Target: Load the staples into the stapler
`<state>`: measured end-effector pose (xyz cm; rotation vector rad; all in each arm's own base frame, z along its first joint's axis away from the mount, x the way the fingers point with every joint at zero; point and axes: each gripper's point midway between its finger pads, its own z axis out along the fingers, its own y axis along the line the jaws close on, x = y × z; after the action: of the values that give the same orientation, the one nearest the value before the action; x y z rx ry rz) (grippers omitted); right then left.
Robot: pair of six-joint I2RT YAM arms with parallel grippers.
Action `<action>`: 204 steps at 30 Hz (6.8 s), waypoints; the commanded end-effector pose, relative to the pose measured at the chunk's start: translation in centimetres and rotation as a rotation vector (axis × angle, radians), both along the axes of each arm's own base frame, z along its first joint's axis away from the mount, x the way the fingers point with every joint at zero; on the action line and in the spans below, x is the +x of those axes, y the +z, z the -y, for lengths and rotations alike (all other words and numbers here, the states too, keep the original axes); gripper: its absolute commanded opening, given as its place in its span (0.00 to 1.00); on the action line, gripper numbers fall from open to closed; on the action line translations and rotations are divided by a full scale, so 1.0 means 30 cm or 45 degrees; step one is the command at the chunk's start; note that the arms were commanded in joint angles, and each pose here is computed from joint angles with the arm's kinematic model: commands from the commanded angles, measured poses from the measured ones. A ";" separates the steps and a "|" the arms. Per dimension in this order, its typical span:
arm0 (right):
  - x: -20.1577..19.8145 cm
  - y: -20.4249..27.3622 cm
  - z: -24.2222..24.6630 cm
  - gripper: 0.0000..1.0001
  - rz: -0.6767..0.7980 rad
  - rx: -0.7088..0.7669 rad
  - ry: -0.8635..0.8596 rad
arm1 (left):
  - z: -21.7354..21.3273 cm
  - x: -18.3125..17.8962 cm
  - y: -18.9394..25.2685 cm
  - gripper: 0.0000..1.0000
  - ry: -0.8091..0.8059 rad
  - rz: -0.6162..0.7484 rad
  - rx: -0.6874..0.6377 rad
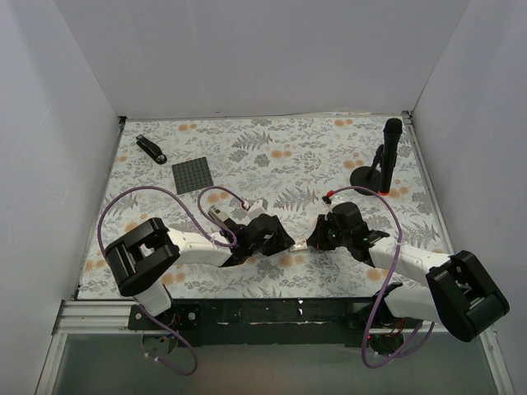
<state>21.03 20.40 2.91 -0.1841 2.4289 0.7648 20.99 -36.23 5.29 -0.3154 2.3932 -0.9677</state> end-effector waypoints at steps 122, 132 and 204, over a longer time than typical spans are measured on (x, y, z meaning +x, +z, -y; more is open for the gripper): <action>0.181 0.122 0.331 0.41 0.134 -0.319 -0.422 | 0.084 0.240 0.132 0.56 -0.199 0.226 -0.056; 0.150 0.275 0.188 0.72 0.379 -0.109 -0.062 | -0.131 0.318 0.400 0.98 -0.152 0.550 0.169; -0.071 0.303 -0.131 0.75 0.674 0.133 0.632 | -0.329 0.170 0.063 0.25 -1.491 0.710 0.773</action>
<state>18.90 23.56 11.34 -0.8476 1.8953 0.8757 26.79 -23.41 6.08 1.5859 2.0162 -0.4046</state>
